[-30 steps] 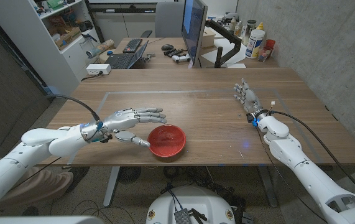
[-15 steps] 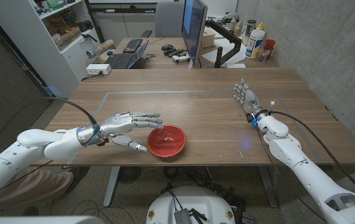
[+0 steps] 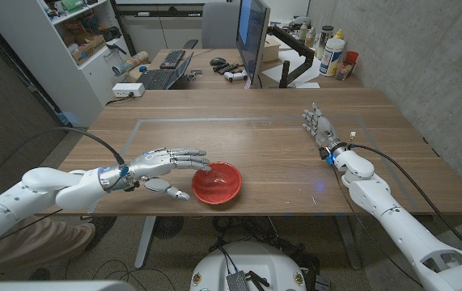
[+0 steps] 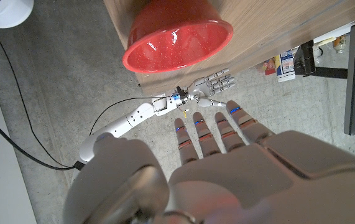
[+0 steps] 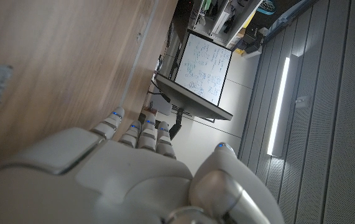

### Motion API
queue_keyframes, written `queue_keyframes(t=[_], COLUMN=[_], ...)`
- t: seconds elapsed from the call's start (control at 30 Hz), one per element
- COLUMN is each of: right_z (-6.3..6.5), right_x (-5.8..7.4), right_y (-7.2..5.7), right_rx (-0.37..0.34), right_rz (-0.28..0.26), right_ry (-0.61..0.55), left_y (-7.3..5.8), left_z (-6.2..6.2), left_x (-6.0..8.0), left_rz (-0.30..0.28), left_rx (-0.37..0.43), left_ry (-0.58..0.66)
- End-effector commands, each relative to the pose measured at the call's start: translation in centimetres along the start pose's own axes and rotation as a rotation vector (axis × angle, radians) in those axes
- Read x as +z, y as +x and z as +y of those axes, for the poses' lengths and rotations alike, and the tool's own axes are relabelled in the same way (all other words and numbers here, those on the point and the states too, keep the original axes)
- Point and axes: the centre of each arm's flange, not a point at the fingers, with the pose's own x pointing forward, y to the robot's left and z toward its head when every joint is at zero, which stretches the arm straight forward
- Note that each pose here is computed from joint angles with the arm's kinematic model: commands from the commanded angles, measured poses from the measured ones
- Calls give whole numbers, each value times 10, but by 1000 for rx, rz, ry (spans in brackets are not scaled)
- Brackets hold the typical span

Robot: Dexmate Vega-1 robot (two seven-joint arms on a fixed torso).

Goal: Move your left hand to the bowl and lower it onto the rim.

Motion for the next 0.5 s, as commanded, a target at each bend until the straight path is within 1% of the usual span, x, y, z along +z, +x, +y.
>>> queue_keyframes(t=[0.03, 0.13, 0.27, 0.37, 0.43, 0.5], right_z=[-1, -2, -3, -3, -3, -4], right_x=[-3, -4, -7, -8, -9, -9], right_y=[-1, -2, -2, -3, -3, -4], right_rx=[1, 1, 3, 2, 1, 0], right_rz=[7, 9, 15, 15, 17, 19], right_ry=[-4, -5, -6, 1, 1, 2], left_y=[-6, -8, -8, -8, -9, -9], left_z=[-8, -9, -11, -13, -14, -15], left_x=[2, 2, 2, 2, 2, 2], left_rz=[13, 19, 17, 18, 15, 11], left_rx=[-17, -25, -31, -28, -10, -15], left_ry=[-7, -6, 2, -1, -6, 0])
